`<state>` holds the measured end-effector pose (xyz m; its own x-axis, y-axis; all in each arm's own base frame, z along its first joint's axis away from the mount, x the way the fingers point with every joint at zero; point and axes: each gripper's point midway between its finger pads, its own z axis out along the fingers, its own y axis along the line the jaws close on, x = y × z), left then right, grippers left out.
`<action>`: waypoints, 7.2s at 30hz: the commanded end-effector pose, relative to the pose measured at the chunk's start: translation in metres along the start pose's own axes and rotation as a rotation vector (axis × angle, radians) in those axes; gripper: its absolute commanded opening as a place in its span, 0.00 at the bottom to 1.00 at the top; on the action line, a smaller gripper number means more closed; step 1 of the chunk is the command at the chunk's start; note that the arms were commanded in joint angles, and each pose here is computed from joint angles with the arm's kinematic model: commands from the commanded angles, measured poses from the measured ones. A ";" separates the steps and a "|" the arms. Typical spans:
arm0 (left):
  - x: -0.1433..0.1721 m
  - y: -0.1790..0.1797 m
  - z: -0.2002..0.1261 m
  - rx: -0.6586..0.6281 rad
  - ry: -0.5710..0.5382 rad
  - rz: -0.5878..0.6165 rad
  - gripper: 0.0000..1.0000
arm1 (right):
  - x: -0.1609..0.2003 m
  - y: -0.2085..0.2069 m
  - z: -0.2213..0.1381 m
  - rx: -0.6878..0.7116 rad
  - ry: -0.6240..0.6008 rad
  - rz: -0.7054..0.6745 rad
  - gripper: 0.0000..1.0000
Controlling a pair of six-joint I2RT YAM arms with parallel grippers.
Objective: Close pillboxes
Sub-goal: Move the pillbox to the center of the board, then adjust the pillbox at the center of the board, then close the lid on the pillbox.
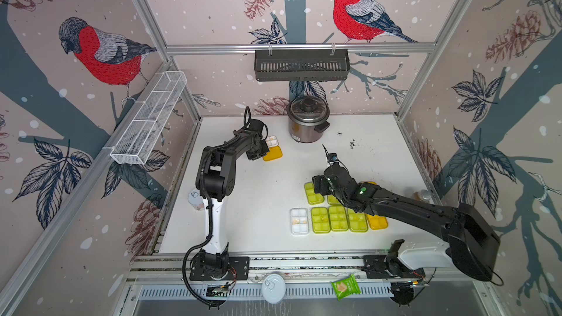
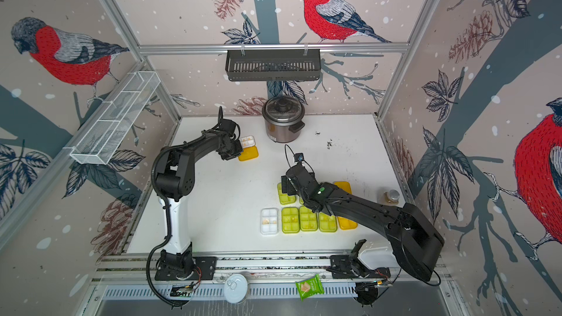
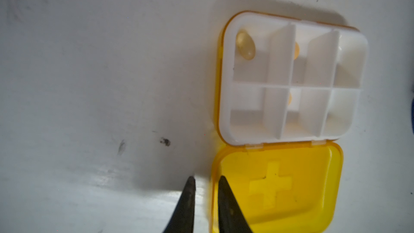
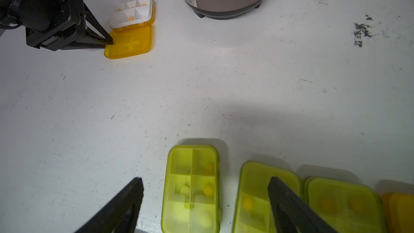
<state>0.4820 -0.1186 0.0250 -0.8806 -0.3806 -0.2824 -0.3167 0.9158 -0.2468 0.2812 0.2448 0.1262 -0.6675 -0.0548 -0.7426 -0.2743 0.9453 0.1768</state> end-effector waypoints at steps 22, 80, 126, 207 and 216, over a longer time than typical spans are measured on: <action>0.004 0.017 -0.012 -0.086 -0.003 -0.002 0.08 | -0.002 0.003 -0.002 -0.022 -0.019 0.005 0.88; 0.155 0.069 -0.060 0.081 0.083 0.016 0.35 | 0.002 0.028 -0.007 -0.080 -0.036 -0.014 0.89; 0.000 0.013 -0.136 0.330 -0.174 0.010 0.70 | -0.046 0.081 0.089 -0.065 0.147 -0.029 0.93; 0.036 0.020 -0.038 0.520 0.206 -0.212 0.93 | -0.025 0.129 0.183 -0.590 0.449 0.447 0.87; 0.035 0.019 -0.039 0.526 0.205 -0.212 0.93 | -0.046 0.146 0.157 -0.700 0.403 0.431 0.86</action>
<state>0.4346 -0.1113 0.0521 -0.8857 -0.4638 -0.0201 -0.3006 0.6059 -0.7365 0.3815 0.4292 0.0638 -0.9727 0.0318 -0.2298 -0.1733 0.5591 0.8108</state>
